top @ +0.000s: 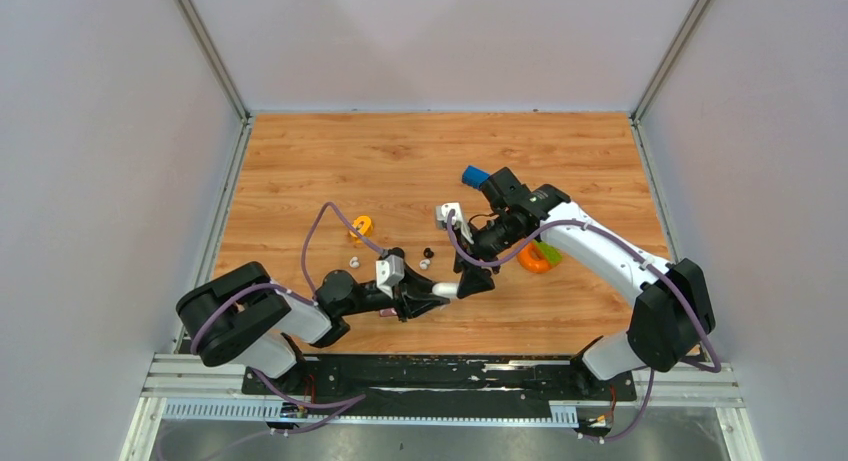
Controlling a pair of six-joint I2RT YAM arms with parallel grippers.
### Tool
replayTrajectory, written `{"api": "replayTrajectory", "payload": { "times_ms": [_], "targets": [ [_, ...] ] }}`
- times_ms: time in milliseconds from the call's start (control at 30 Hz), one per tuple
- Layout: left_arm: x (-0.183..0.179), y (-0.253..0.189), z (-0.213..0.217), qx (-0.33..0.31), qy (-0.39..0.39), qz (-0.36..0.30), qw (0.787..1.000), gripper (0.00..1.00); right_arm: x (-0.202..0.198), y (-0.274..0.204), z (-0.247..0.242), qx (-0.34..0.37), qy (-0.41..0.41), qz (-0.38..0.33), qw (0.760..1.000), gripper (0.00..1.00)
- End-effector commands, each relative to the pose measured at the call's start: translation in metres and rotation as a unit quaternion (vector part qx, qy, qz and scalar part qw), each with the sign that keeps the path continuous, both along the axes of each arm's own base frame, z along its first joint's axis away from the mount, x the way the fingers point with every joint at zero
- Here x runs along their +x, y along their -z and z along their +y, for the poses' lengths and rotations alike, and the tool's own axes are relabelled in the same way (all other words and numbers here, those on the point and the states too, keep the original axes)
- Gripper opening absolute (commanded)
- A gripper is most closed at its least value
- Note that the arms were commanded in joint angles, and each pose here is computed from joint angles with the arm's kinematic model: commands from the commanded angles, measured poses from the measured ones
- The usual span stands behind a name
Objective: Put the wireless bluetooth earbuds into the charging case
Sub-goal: Open the charging case.
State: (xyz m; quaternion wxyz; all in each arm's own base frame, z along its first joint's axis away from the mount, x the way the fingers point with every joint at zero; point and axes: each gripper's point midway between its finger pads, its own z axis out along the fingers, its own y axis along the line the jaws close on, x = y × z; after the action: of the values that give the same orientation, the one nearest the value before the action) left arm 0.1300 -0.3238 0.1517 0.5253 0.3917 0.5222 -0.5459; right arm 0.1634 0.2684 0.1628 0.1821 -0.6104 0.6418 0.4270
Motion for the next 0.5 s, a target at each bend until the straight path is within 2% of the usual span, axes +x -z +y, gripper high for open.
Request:
{"api": "replayTrajectory", "payload": {
  "times_ms": [0, 467],
  "targets": [
    [-0.007, -0.033, -0.007, -0.051, 0.029, -0.046, 0.997, 0.0, 0.022, -0.016, 0.009, 0.021, 0.021, -0.049, 0.998, 0.65],
    [-0.01, -0.023, -0.014, -0.03, 0.039, -0.043, 0.998, 0.0, 0.032, -0.031, 0.004, 0.039, 0.046, -0.077, 0.995, 0.63]
  ]
}}
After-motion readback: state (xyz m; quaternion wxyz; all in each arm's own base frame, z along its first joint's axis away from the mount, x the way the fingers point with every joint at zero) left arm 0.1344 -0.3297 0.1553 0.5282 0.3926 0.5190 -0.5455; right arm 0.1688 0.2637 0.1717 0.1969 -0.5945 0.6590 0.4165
